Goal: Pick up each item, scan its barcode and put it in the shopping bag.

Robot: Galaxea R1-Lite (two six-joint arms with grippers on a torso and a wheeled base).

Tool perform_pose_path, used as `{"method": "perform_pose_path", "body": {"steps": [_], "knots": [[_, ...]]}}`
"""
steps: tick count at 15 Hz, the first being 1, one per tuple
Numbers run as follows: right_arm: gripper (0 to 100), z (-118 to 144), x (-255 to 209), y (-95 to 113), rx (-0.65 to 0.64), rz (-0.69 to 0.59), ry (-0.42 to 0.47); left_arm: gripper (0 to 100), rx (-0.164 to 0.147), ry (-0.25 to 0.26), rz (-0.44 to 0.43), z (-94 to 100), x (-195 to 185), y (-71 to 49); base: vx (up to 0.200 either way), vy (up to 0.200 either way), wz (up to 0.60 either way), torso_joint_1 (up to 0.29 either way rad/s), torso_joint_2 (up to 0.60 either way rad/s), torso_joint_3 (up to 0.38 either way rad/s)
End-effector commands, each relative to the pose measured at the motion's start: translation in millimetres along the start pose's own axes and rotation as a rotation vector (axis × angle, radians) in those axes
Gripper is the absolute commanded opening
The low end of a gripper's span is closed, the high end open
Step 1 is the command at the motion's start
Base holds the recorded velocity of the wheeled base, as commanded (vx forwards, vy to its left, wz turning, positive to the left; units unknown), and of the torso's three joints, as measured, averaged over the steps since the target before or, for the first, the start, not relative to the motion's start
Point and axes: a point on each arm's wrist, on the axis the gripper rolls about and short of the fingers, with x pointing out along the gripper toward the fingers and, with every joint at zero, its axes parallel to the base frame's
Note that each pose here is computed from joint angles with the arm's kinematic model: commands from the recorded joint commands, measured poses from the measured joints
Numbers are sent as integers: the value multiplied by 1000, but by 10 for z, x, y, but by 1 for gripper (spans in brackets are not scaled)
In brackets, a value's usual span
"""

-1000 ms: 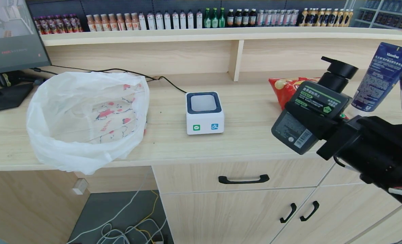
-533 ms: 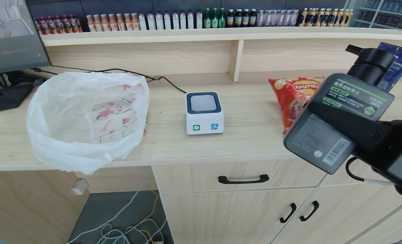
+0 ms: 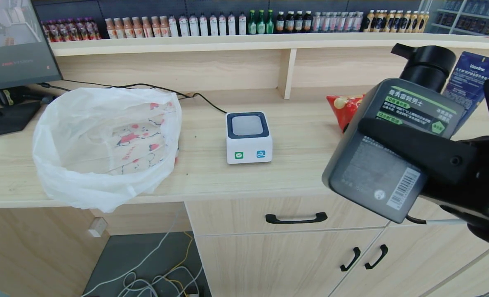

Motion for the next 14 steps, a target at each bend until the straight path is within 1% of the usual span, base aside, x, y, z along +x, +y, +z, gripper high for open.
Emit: {"method": "perform_pose_path", "body": {"steps": [1,3,5,8,14], "knots": [[0,-134,119,118,53,84,46,100,0,0,1,0,0,0,0,0,0,0,0,0],[0,-260,243,196,85,150,80,100,0,1,-1,-2,0,0,0,0,0,0,0,0],[0,-336,397,157,84,179,75,100,0,0,1,0,0,0,0,0,0,0,0,0],[0,-334,595,99,79,191,59,100,0,0,1,0,0,0,0,0,0,0,0,0],[0,-359,637,95,75,196,65,100,0,1,1,-2,0,0,0,0,0,0,0,0]]}}
